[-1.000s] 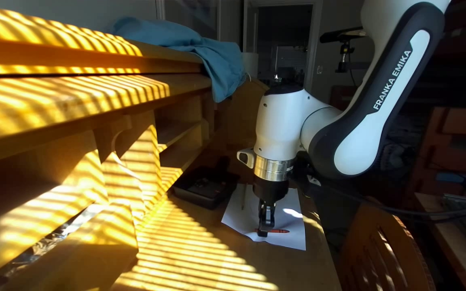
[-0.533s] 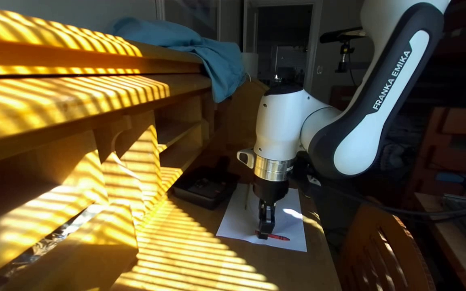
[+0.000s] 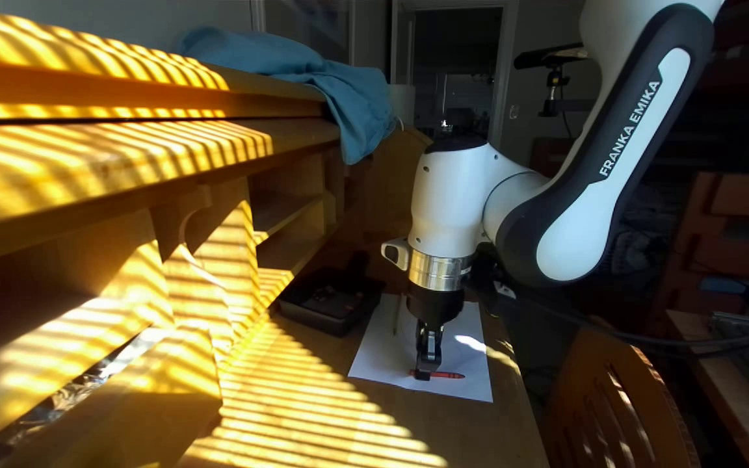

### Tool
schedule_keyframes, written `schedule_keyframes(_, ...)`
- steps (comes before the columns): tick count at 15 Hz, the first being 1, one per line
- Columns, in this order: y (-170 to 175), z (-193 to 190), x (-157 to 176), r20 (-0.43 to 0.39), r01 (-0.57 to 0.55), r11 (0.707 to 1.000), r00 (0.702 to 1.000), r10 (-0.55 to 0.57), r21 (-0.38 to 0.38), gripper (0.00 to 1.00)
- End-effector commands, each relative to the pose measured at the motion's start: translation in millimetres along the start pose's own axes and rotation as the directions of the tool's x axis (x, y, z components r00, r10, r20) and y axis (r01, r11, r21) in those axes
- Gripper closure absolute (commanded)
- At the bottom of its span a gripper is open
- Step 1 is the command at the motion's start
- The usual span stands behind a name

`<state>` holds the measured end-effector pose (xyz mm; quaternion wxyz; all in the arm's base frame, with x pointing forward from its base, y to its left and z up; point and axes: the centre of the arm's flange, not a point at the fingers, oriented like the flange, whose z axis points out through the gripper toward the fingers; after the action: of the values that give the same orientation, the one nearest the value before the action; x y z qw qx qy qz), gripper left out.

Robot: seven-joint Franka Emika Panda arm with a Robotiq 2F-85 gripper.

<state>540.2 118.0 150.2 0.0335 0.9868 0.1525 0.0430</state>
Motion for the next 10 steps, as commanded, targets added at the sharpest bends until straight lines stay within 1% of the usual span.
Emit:
schedule_keyframes(1, 2.0, -4.2, -0.6, 0.016, -0.004, 1.0, 1.0, 0.004, 0.012, 0.94)
schedule_keyframes(3, 1.4, -7.8, -1.3, 0.013, -0.005, 1.0, 1.0, 0.005, 0.009, 1.0)
schedule_keyframes(4, 1.4, -9.0, -1.5, 0.012, -0.005, 1.0, 1.0, 0.005, 0.008, 0.98)
schedule_keyframes(10, 0.4, -20.5, -3.5, 0.009, -0.011, 1.0, 1.0, 0.011, -0.001, 0.98)
